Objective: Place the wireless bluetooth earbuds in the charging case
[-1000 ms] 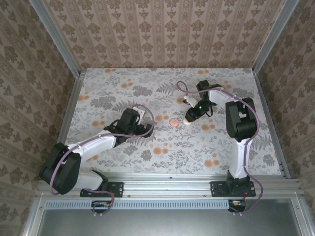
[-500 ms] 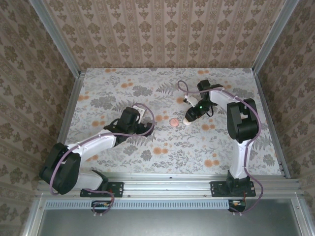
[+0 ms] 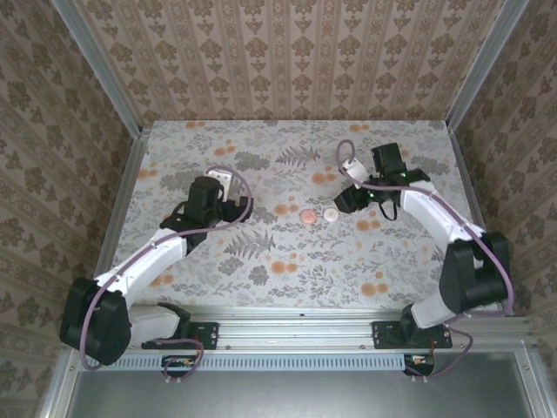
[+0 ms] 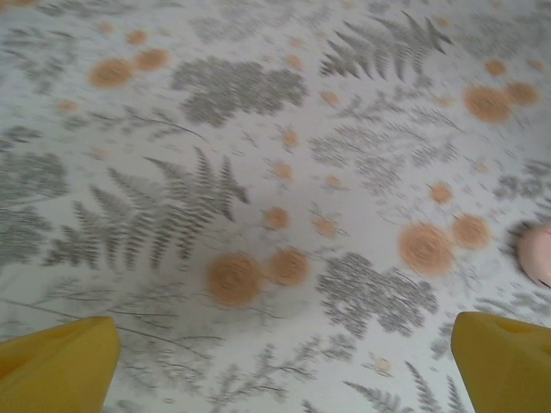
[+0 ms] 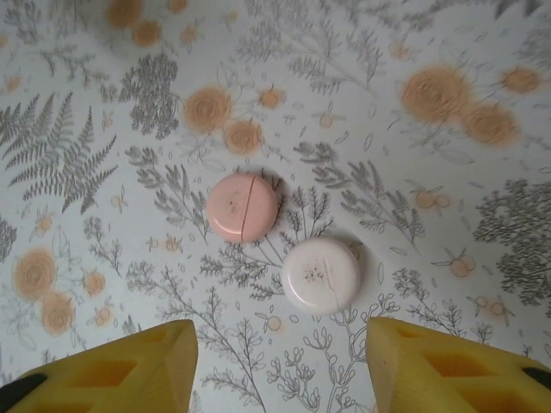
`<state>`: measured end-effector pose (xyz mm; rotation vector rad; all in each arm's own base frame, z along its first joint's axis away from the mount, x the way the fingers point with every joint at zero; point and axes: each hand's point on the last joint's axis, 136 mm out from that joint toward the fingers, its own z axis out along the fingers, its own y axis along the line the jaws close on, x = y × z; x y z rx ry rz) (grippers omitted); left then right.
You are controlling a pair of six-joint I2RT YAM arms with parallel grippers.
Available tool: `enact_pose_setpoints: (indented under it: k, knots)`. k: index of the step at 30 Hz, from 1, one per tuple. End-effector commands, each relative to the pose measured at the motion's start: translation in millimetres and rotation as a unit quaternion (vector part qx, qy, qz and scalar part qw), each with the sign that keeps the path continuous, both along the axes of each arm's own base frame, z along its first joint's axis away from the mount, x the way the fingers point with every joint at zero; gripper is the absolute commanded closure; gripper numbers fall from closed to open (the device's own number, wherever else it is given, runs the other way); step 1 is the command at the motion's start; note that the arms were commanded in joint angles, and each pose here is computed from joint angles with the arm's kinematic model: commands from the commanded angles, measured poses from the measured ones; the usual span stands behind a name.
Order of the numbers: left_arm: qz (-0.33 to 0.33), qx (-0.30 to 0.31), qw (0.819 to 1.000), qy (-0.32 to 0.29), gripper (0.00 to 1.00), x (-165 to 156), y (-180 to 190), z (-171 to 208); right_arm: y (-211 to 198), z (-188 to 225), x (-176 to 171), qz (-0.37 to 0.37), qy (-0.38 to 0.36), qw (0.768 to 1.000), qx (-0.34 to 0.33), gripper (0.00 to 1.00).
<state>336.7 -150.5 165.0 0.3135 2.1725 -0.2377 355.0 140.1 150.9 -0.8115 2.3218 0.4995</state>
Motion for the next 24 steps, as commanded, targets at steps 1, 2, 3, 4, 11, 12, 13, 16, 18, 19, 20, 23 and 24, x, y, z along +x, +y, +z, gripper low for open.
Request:
enact_pose_setpoints:
  k: [1,2,3,4,11,12,13,16,18,19,20,23,24]
  knots:
    - [0.059,0.038,0.997,-0.017,0.0,8.5,41.7,10.2,-11.8,13.6,10.5,-0.066,-0.07,0.995,0.023,0.41]
    - [0.078,0.047,0.996,-0.02,0.0,11.3,54.8,10.4,-17.2,12.7,9.0,-0.085,-0.085,0.992,0.025,0.39]
    - [0.094,0.052,0.994,-0.02,0.0,13.1,66.0,10.6,-22.1,12.3,8.9,-0.103,-0.099,0.989,0.027,0.37]
    - [0.113,0.059,0.992,-0.022,0.0,15.1,79.1,10.1,-27.8,12.6,8.9,-0.124,-0.117,0.985,0.03,0.34]
    - [0.227,0.081,0.969,-0.046,0.0,19.7,154.2,-11.9,-72.6,-8.0,6.8,-0.245,-0.181,0.952,0.021,0.24]
    - [0.236,0.085,0.967,-0.048,0.0,19.6,160.4,-17.6,-79.5,-11.9,7.4,-0.262,-0.185,0.947,0.017,0.22]
    - [0.245,0.088,0.964,-0.051,0.0,20.3,167.0,-23.4,-86.1,-16.9,7.1,-0.277,-0.185,0.943,0.013,0.01]
    - [0.259,0.1,0.959,-0.047,0.0,22.2,178.8,-42.1,-100.2,-30.0,6.1,-0.305,-0.185,0.934,-0.004,0.0]
    - [0.262,0.104,0.958,-0.043,0.0,23.4,182.3,-54.4,-108.4,-35.8,5.7,-0.321,-0.188,0.928,-0.014,0.0]
    - [0.263,0.104,0.958,-0.044,0.0,24.7,183.1,-59.9,-112.7,-38.1,5.5,-0.329,-0.191,0.925,-0.02,0.0]
    - [0.264,0.107,0.958,-0.046,0.0,26.2,184.5,-62.4,-116.9,-40.5,5.4,-0.337,-0.194,0.921,-0.024,0.0]
    - [0.259,0.113,0.958,-0.052,0.0,32.9,185.0,-61.2,-126.1,-36.8,6.8,-0.352,-0.21,0.912,-0.03,0.0]
    - [0.257,0.112,0.958,-0.061,0.0,35.3,184.4,-59.1,-128.4,-35.9,6.9,-0.356,-0.215,0.909,-0.029,0.0]
